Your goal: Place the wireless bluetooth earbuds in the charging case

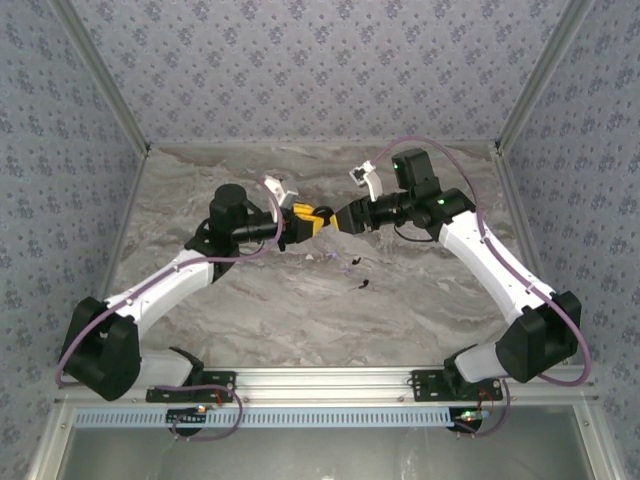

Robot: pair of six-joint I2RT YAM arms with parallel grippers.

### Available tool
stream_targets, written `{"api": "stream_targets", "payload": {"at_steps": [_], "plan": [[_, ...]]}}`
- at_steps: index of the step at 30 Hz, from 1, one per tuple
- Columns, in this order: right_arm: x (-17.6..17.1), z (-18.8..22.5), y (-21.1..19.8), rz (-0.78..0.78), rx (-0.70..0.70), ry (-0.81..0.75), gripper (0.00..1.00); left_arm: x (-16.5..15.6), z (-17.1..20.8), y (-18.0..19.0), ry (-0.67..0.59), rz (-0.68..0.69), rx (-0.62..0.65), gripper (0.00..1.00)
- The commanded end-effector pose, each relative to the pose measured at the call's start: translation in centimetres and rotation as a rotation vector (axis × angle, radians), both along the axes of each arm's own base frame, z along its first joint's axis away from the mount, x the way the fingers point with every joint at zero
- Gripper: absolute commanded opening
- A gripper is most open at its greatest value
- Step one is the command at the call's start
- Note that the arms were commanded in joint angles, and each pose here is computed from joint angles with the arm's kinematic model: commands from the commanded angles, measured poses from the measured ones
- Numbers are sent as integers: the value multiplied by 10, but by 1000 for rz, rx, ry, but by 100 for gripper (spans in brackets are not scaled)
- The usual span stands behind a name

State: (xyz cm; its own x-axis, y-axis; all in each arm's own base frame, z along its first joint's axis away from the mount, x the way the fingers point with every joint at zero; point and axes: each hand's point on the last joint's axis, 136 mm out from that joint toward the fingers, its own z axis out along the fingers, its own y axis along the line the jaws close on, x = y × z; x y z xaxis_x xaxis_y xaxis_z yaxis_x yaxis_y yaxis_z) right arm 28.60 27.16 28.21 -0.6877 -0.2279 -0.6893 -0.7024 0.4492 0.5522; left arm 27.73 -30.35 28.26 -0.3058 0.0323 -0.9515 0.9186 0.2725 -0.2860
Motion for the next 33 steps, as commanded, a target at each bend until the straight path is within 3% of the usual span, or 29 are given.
{"api": "stream_targets", "payload": {"at_steps": [1, 16, 33], "plan": [[-2, 15, 0, 11, 1, -48, 52, -14, 20, -3, -93, -66, -48, 24], [14, 14, -6, -75, -27, -55, 52, -31, 19, -7, -106, -136, -68, 23], [29, 14, -26, -211, -47, -47, 53, -29, 15, -3, -102, -95, -73, 23]]}}
